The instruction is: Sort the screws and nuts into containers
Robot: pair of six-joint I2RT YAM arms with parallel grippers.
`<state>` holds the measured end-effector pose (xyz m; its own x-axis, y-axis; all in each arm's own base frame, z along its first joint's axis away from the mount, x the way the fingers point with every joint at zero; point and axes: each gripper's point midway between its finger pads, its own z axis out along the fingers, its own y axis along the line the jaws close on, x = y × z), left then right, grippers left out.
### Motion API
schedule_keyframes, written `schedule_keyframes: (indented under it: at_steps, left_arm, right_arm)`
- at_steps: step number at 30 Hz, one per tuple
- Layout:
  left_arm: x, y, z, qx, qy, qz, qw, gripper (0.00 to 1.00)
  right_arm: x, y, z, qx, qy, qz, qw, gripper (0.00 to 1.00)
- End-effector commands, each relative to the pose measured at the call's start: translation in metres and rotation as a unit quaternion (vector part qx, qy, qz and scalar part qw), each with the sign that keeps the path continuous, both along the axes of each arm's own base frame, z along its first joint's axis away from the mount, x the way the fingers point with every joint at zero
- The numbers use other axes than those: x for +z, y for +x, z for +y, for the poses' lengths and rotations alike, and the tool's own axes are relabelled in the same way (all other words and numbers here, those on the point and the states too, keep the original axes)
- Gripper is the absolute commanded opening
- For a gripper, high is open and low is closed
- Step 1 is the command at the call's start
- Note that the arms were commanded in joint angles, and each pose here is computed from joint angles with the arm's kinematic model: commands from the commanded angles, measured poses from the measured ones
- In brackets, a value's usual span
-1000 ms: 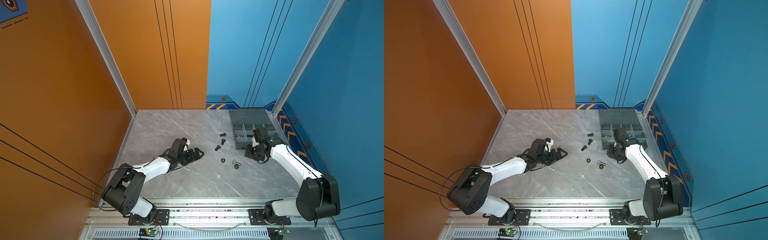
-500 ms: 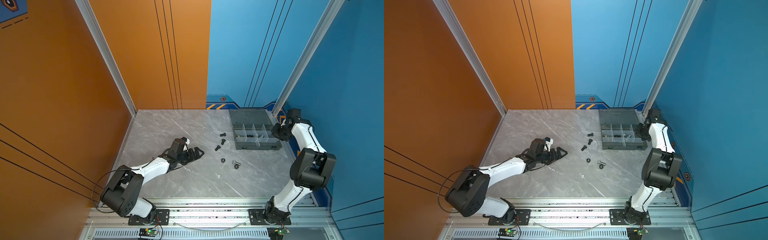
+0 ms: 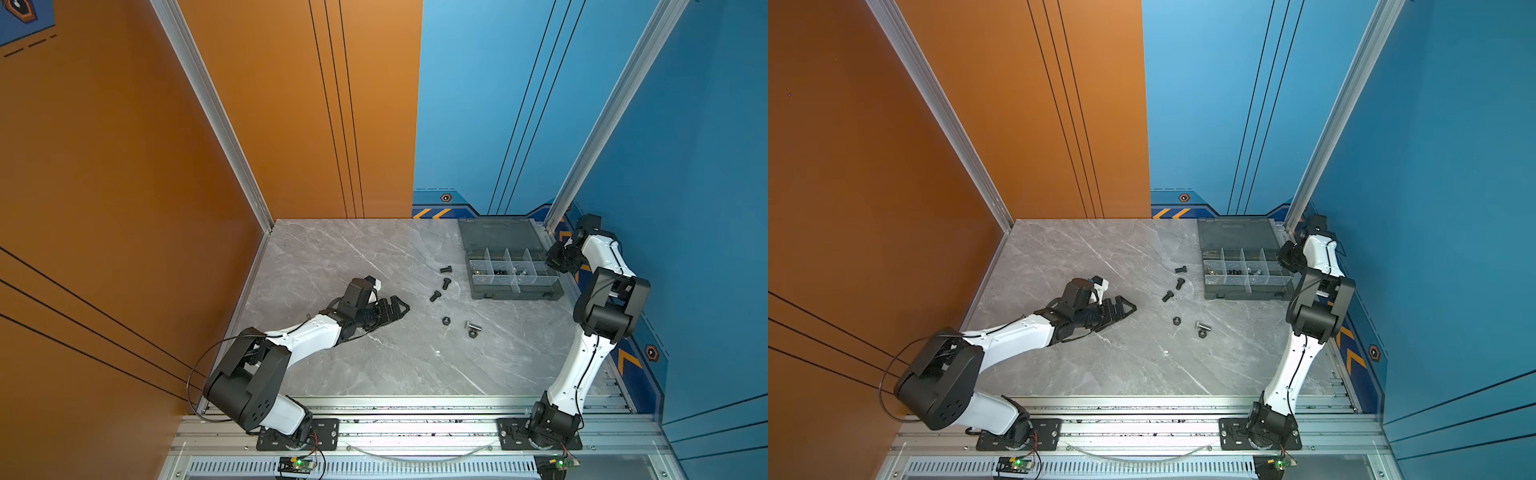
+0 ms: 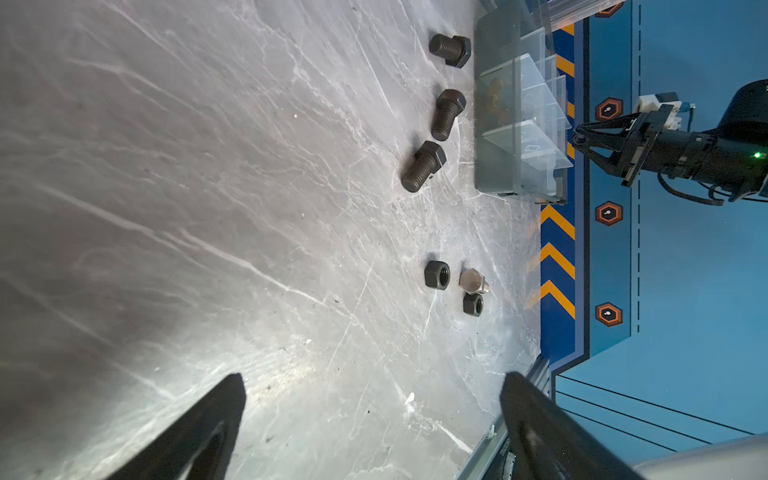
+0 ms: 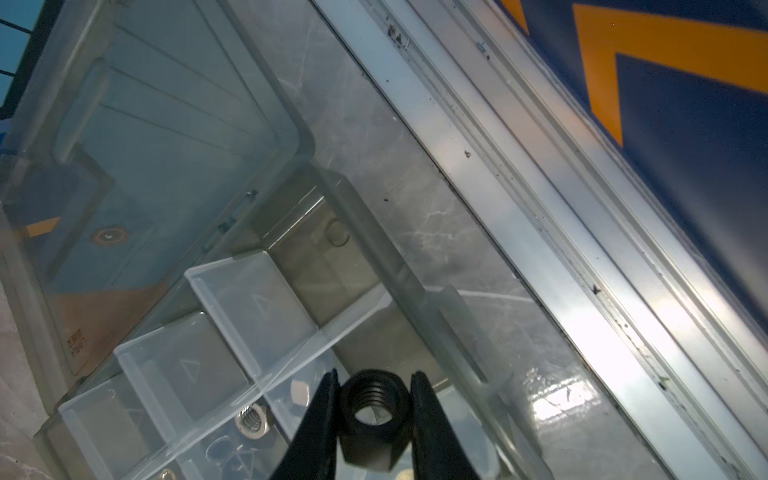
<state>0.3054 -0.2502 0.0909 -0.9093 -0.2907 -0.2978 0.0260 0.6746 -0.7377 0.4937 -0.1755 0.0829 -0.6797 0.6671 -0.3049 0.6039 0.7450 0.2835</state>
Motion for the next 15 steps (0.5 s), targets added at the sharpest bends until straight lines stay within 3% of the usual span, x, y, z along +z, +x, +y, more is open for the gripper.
schedule_keyframes:
  at_steps: [1, 15]
  left_arm:
    - [0.007, 0.007, -0.008, -0.002, -0.006, -0.006, 1.000, 0.98]
    - [0.004, 0.009, -0.010, -0.009, -0.009, -0.001, 1.000, 0.98]
  right_arm:
    - [0.008, 0.008, 0.003, 0.006, 0.009, -0.010, 1.000, 0.00]
    - [-0.008, 0.012, 0.012, 0.015, 0.012, 0.005, 1.000, 0.00]
